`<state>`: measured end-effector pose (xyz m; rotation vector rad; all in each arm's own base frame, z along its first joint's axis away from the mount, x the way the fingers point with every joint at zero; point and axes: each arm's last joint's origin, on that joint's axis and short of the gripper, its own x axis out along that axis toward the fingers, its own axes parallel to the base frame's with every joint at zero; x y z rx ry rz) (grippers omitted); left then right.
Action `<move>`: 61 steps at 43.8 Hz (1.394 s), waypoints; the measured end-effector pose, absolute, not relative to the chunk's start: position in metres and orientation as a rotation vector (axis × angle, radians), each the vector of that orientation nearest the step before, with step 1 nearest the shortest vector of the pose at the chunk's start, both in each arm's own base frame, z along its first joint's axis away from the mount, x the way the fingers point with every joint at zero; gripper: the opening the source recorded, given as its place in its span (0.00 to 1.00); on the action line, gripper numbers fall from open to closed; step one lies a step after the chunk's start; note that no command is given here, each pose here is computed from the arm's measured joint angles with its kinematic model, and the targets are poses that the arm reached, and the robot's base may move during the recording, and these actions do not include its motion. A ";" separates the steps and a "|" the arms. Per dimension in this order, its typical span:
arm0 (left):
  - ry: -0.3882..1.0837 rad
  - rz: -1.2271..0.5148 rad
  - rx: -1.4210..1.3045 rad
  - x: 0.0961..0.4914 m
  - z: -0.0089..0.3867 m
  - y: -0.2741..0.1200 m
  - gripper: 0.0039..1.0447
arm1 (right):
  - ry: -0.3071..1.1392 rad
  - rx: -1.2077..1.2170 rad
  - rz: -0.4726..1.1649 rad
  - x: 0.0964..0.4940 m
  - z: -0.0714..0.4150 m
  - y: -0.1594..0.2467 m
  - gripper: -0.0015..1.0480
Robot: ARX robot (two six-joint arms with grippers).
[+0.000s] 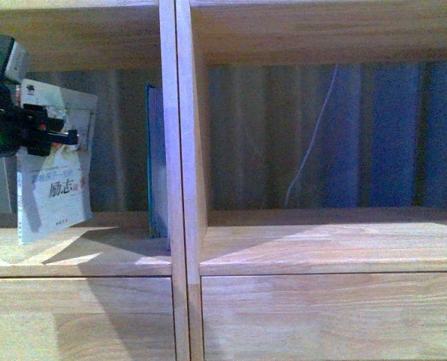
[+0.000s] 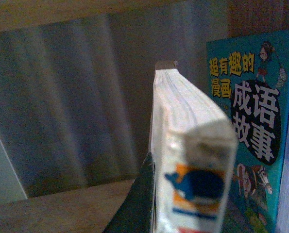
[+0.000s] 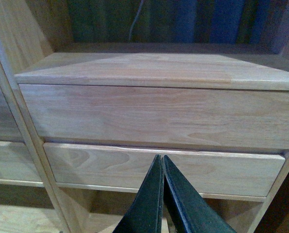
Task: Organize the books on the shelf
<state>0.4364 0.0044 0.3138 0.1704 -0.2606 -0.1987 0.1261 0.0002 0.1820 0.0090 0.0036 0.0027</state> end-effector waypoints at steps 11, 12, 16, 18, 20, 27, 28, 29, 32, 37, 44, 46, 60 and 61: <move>-0.233 -0.228 0.118 0.471 0.302 -0.026 0.06 | 0.007 0.009 0.003 0.119 0.175 0.000 0.03; -0.232 -0.230 0.117 0.471 0.301 -0.027 0.06 | 0.007 0.009 0.003 0.119 0.175 0.000 0.03; -0.210 -0.225 0.107 0.480 0.294 -0.034 0.06 | -0.007 0.008 0.002 0.117 0.172 0.000 0.03; -0.205 -0.224 0.101 0.485 0.291 -0.037 0.06 | -0.006 0.006 0.004 0.116 0.171 0.000 0.03; -0.198 -0.223 0.096 0.489 0.290 -0.042 0.06 | -0.014 0.006 0.003 0.115 0.171 0.000 0.03; -0.180 -0.227 0.092 0.495 0.292 -0.053 0.16 | -0.015 0.006 0.003 0.112 0.171 0.000 0.03; -0.178 -0.227 0.091 0.495 0.290 -0.053 0.19 | -0.014 0.006 0.002 0.111 0.171 0.000 0.03; -0.172 -0.224 0.090 0.496 0.288 -0.055 0.24 | -0.014 0.006 0.002 0.111 0.171 0.000 0.03; -0.162 -0.224 0.089 0.498 0.283 -0.056 0.35 | -0.015 0.006 0.002 0.110 0.171 0.000 0.03; -0.141 -0.222 0.092 0.497 0.277 -0.059 0.55 | -0.014 0.006 0.002 0.108 0.171 0.000 0.03; -0.120 -0.205 0.092 0.496 0.271 -0.058 0.79 | 0.002 0.006 0.002 0.098 0.167 0.000 0.03; -0.112 -0.197 0.091 0.496 0.268 -0.058 0.86 | -0.011 0.006 0.002 0.097 0.168 0.000 0.03; -0.045 -0.180 0.037 0.477 0.262 -0.055 0.93 | -0.010 0.006 0.002 0.097 0.168 0.000 0.03; -0.041 -0.178 0.032 0.474 0.262 -0.055 0.93 | -0.009 0.006 0.002 0.097 0.168 0.000 0.03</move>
